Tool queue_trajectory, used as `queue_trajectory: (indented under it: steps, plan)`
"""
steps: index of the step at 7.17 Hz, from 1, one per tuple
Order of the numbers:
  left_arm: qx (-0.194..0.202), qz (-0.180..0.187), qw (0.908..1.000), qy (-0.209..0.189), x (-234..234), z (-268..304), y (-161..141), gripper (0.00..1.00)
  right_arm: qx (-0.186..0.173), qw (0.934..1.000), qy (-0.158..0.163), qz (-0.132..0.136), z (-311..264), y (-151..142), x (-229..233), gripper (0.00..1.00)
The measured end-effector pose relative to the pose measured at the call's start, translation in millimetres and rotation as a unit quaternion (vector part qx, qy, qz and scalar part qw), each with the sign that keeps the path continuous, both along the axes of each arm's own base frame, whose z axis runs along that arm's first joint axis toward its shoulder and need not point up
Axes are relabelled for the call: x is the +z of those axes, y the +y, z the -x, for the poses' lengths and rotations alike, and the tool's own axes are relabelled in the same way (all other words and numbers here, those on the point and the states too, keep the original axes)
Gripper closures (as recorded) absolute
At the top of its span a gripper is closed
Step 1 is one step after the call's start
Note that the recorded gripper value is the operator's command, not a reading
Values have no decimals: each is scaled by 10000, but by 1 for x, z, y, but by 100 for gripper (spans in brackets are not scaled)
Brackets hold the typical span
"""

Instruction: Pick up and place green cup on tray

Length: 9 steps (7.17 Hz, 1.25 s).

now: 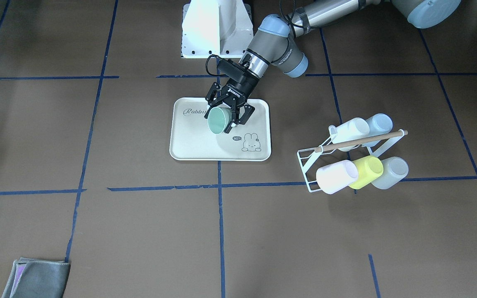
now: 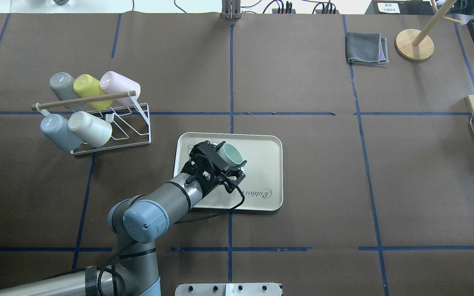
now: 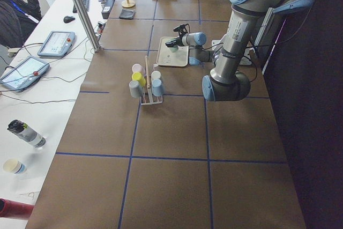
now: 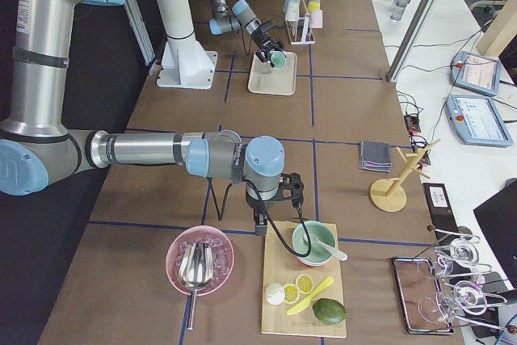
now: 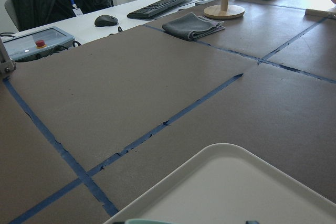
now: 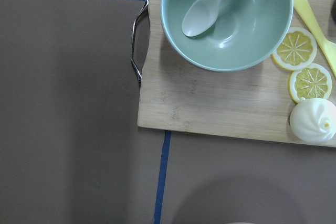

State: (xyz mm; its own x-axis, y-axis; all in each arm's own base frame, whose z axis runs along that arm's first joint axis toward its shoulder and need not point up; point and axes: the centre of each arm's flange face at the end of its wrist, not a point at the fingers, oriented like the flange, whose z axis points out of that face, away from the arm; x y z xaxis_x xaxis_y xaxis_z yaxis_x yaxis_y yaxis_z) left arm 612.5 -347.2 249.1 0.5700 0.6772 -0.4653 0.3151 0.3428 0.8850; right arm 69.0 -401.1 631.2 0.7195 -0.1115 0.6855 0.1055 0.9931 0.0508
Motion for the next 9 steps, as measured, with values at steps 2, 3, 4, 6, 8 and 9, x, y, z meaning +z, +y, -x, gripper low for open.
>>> queue_trajectory:
  steps: [2,3,4,6,8,9]
  plan:
    - [-2,-2,10000,-9,0,0,0,19,0,10000,5,4,0,0,0,0]
    - [-6,-1,10000,-14,1,0,-1,19,0,10000,7,9,0,0,1,0]
    - [-7,1,10000,-23,1,0,-1,19,0,10000,7,12,0,0,1,0]
    - [-6,3,10000,-31,2,0,-1,19,0,10000,8,13,0,0,1,0]
    - [-10,3,10000,-30,2,0,-1,16,0,10000,9,10,0,0,1,0]
    - [-11,2,10000,-33,2,0,-1,13,-2,10000,11,10,0,0,1,0]
